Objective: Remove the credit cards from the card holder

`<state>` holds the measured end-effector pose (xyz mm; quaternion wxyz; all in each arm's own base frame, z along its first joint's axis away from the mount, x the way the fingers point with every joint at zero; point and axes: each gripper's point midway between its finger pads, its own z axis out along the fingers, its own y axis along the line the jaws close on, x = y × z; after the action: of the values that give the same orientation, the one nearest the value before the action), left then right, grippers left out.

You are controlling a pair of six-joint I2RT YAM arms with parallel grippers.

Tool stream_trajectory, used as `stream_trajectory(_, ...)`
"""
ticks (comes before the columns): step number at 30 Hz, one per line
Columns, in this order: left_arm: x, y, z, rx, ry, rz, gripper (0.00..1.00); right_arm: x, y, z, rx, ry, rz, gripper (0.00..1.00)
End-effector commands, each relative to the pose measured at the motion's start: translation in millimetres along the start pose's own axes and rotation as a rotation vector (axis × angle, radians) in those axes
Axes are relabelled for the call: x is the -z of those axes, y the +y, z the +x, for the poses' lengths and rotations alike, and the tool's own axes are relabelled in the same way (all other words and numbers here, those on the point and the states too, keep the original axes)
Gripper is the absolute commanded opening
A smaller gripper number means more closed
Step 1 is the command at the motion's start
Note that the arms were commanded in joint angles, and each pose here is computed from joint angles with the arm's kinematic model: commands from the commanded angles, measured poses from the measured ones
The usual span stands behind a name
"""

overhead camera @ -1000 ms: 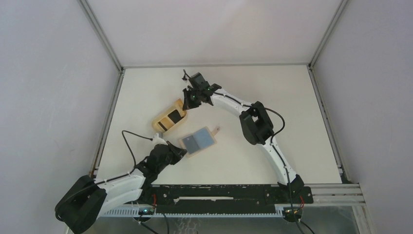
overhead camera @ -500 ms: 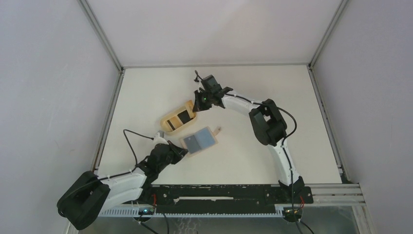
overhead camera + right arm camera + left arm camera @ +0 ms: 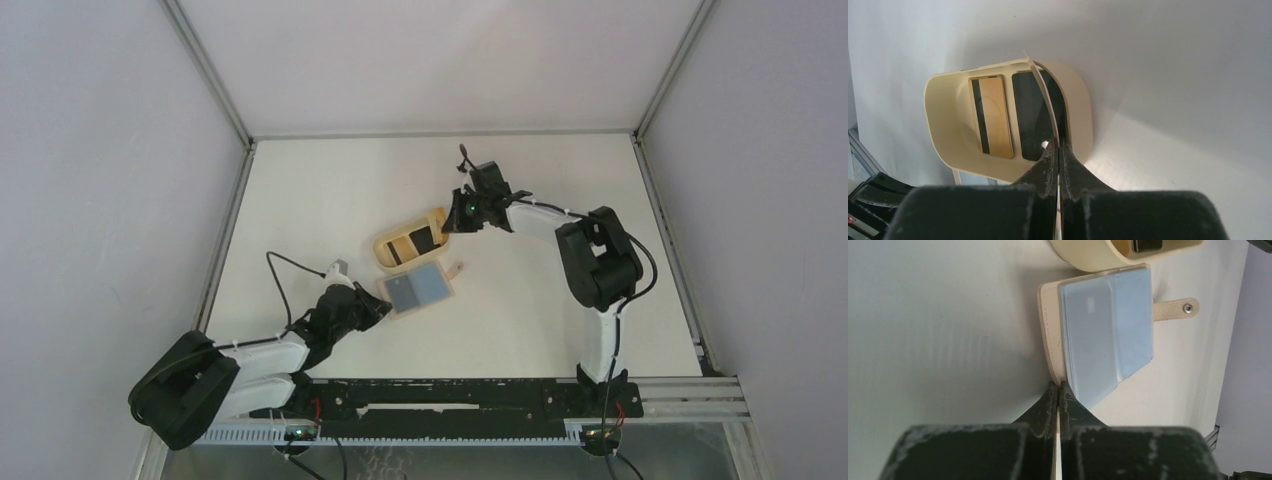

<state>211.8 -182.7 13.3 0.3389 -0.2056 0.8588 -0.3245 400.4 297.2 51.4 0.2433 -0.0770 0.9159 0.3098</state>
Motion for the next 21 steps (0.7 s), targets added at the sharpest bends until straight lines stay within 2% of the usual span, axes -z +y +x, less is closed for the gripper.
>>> stream_trajectory(1,0,24,13,-0.097,0.077,-0.106,0.0,21,-38,19,-0.055,0.021,0.119,0.0)
stream_trajectory(21,-24,-15,-25,-0.228,0.099,-0.094,0.0,79,-70,41,-0.164,-0.071,0.23,0.0)
